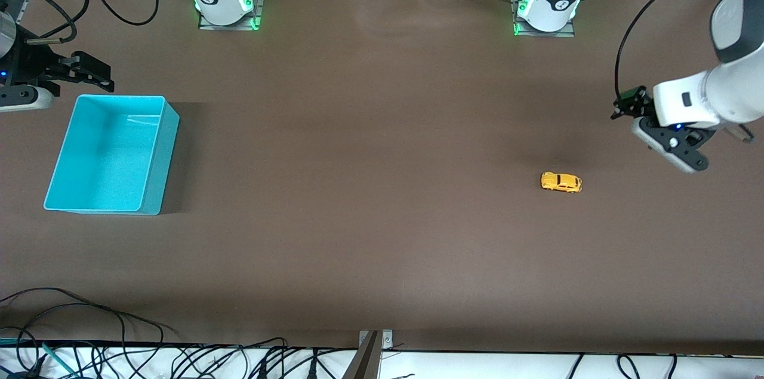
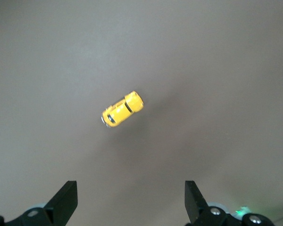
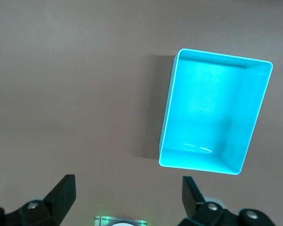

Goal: Wind up and store yellow beetle car
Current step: 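Lower the left gripper onto the yellow beetle car and grasp it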

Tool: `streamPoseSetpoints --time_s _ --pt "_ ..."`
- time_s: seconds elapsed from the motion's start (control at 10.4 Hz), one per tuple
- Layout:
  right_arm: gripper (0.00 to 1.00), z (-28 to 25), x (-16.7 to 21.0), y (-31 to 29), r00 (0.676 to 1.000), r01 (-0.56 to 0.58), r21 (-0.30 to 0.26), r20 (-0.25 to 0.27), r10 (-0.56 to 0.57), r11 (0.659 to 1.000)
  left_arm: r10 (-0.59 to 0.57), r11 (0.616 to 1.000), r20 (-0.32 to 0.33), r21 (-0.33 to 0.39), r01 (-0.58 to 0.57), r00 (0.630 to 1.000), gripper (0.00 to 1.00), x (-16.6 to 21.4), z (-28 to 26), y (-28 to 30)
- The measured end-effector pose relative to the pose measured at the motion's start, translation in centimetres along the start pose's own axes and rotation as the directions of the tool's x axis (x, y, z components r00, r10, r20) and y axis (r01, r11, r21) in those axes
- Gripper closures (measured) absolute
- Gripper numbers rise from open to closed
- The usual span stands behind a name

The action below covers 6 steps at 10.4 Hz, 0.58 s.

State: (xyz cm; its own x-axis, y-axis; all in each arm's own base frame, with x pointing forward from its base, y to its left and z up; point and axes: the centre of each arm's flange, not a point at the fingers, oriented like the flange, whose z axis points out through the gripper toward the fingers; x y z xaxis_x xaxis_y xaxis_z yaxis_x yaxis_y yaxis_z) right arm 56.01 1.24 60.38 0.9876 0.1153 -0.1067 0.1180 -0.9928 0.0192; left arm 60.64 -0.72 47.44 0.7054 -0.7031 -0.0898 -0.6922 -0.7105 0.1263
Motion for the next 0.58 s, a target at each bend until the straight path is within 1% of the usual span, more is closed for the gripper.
streamPoseSetpoints --time_s 0.19,0.29,0.58 --pt "0.00 0.1 0.0 0.0 1.000 0.000 0.000 0.001 0.000 1.000 0.135 0.991 -0.029 0.026 -0.134 0.990 0.00 0.4 4.2 -2.7" --pt "0.00 0.1 0.0 0.0 1.000 0.000 0.000 0.001 0.000 1.000 0.191 0.981 -0.034 0.037 -0.189 0.981 0.00 0.4 6.9 -3.0" --pt "0.00 0.2 0.1 0.0 1.000 0.000 0.000 0.002 0.000 1.000 0.341 0.938 -0.050 0.085 -0.336 0.939 0.00 0.5 15.3 -1.9"
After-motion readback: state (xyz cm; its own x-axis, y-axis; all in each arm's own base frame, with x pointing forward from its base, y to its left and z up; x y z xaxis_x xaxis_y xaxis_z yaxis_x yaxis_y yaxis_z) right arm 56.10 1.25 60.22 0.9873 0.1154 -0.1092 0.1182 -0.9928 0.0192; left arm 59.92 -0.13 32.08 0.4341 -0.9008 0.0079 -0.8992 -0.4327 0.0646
